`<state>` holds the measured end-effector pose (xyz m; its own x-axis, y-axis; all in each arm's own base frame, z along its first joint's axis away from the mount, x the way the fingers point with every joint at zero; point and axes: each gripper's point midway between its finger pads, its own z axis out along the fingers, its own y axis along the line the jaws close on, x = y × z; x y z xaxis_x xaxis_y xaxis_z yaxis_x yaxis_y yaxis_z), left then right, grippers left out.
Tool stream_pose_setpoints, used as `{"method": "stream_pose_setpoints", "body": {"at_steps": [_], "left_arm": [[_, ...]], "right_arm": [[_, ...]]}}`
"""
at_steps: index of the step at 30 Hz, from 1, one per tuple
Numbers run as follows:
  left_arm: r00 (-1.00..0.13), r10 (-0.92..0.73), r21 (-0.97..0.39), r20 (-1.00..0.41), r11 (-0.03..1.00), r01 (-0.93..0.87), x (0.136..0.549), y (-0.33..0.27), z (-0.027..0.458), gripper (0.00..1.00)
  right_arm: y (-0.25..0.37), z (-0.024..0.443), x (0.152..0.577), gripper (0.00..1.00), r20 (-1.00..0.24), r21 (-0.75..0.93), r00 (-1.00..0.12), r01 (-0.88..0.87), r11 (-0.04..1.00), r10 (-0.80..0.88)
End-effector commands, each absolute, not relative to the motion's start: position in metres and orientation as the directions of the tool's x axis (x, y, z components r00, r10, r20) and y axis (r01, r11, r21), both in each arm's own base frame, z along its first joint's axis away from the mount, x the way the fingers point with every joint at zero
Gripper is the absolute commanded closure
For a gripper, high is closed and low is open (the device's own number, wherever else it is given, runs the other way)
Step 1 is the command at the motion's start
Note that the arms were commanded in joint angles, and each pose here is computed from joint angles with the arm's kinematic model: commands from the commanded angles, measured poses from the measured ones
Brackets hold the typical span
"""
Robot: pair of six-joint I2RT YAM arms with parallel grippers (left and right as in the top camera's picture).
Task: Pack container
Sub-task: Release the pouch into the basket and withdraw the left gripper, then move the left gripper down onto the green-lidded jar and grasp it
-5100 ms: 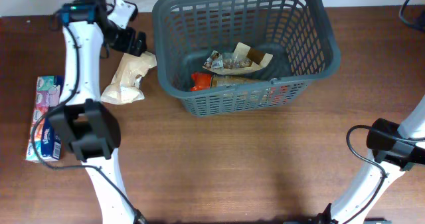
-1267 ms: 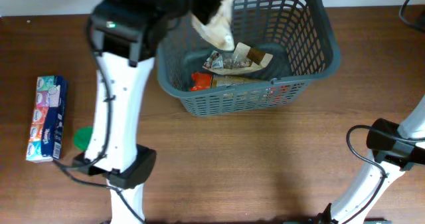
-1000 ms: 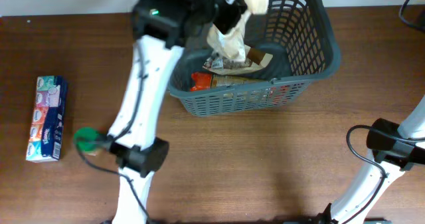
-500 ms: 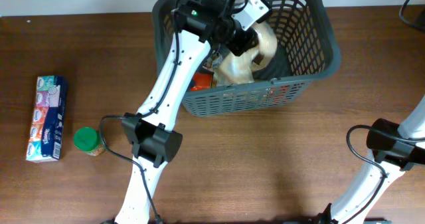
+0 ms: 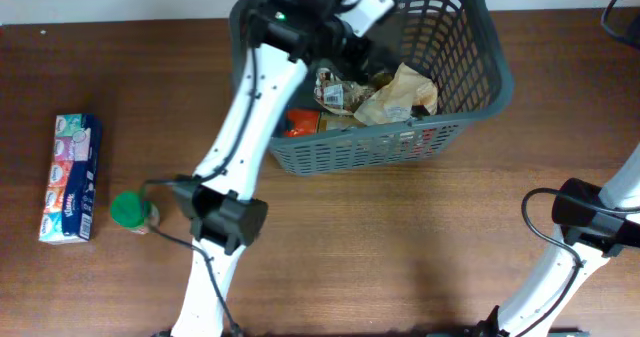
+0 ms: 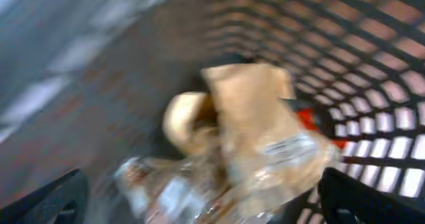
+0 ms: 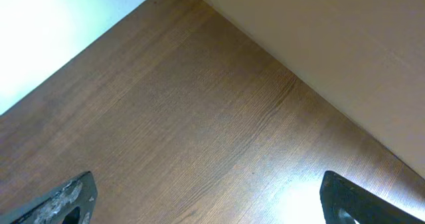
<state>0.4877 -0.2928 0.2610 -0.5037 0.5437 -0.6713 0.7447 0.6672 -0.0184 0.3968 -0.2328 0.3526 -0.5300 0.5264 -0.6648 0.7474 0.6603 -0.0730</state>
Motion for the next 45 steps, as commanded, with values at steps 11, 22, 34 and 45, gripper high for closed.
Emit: {"method": "stream_pose_setpoints", "body": {"at_steps": [11,22,34,45], "left_arm": [[-0.824,-0.218,-0.159,-0.523,0.975,-0.157,0.429,0.002,0.342,0.01],[-0.814,-0.253,-0.034,-0.523,0.960,-0.276,0.418,0.049,0.339,0.01],[-0.911,-0.254,0.171,-0.326,0.932,-0.321,0.369,0.073,0.286,0.01],[-0.936,-0.305,0.223,-0.178,0.913,-0.340,0.311,0.085,0.243,0.01]], "right_arm": [[-0.234,0.361,0.391,0.01,-0.683,-0.069,-0.506,0.763,0.643,0.527],[-0.234,0.361,0.391,0.01,-0.683,-0.069,-0.506,0.763,0.643,0.527],[-0.234,0.361,0.391,0.01,-0.683,-0.069,-0.506,0.763,0.643,0.527],[-0.234,0.361,0.391,0.01,-0.683,-0.069,-0.506,0.763,0.643,0.527]]}}
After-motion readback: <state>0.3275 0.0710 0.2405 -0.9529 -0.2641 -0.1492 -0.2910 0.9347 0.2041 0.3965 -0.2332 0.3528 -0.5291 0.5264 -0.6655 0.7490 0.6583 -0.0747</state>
